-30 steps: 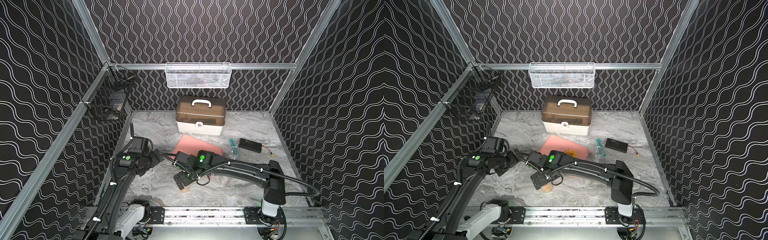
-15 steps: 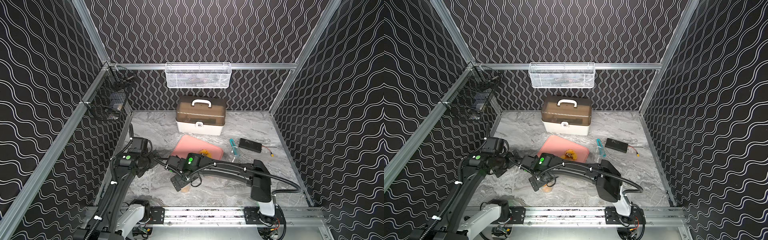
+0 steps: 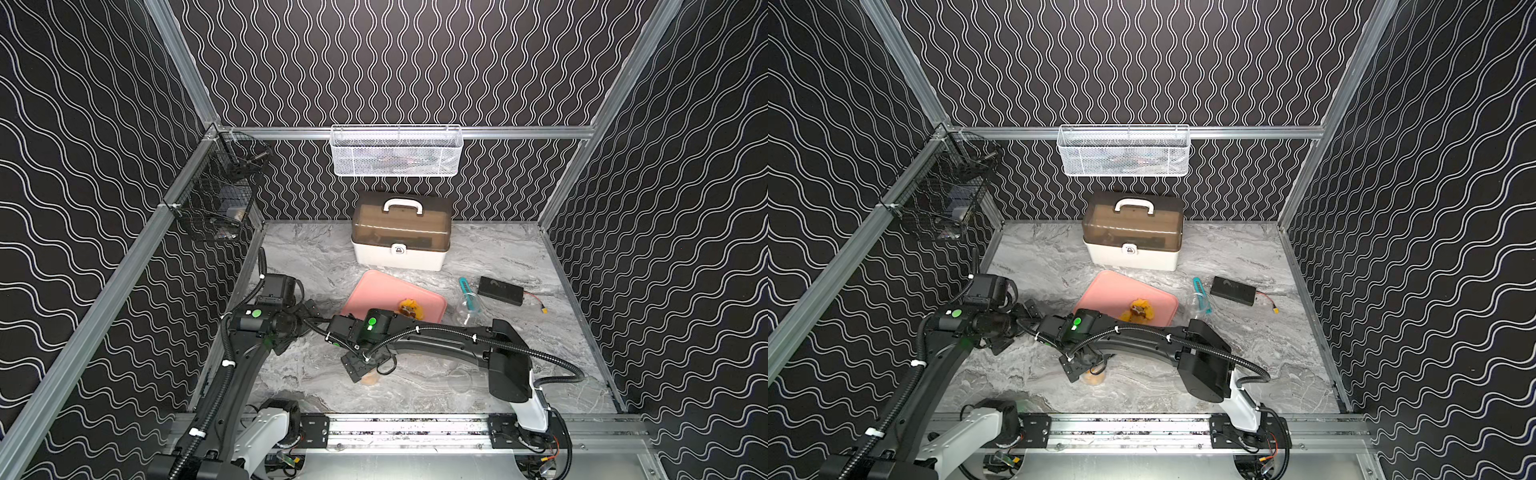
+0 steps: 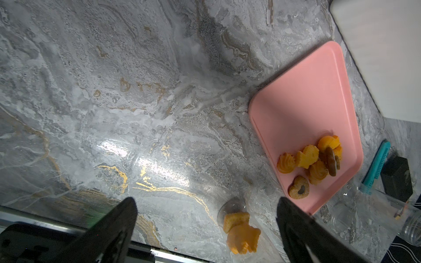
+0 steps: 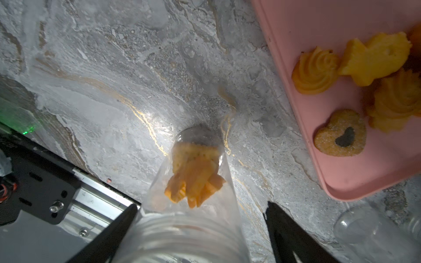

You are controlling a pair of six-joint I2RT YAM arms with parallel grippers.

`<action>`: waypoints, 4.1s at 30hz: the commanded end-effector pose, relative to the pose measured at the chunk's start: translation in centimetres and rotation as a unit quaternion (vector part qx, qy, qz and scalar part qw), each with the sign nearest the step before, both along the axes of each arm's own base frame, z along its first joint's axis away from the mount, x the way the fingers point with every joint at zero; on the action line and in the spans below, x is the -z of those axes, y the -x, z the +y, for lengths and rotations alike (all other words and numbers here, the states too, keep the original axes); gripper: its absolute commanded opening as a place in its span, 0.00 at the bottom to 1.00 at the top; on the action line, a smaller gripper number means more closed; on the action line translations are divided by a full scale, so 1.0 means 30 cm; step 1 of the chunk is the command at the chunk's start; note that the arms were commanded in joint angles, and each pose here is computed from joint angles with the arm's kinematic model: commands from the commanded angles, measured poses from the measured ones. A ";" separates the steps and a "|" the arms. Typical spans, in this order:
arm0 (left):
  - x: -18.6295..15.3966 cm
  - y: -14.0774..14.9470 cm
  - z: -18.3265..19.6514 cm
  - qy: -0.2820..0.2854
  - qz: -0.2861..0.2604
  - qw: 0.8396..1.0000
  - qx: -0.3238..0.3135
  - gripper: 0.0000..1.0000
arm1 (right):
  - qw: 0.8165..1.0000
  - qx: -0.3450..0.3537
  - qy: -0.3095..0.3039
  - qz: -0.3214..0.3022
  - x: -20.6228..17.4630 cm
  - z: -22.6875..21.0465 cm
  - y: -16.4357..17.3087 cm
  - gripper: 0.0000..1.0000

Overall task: Pour the cookies out of the jar
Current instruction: Pick up the jar from the center of the board.

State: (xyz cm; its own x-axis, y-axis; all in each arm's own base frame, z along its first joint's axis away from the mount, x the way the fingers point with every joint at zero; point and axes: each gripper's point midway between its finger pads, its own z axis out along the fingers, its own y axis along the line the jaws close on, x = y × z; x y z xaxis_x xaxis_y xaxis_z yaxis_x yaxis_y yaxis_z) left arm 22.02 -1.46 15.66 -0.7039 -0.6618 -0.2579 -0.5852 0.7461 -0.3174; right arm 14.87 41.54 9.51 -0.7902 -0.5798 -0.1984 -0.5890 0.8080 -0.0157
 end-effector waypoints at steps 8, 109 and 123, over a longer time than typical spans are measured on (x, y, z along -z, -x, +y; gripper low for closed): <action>-0.019 -0.008 -0.005 0.003 -0.006 1.000 0.005 0.99 | 1.000 0.011 0.005 0.001 0.006 -0.004 -0.010 0.74; -0.259 -0.153 -0.415 0.311 -0.176 0.904 0.235 0.99 | 0.927 0.213 -0.305 0.048 -0.476 -0.518 -0.239 0.67; -0.467 -0.142 -0.570 0.472 -0.272 0.787 0.290 0.99 | 0.822 0.256 -0.502 0.076 -0.595 -0.585 -0.306 0.67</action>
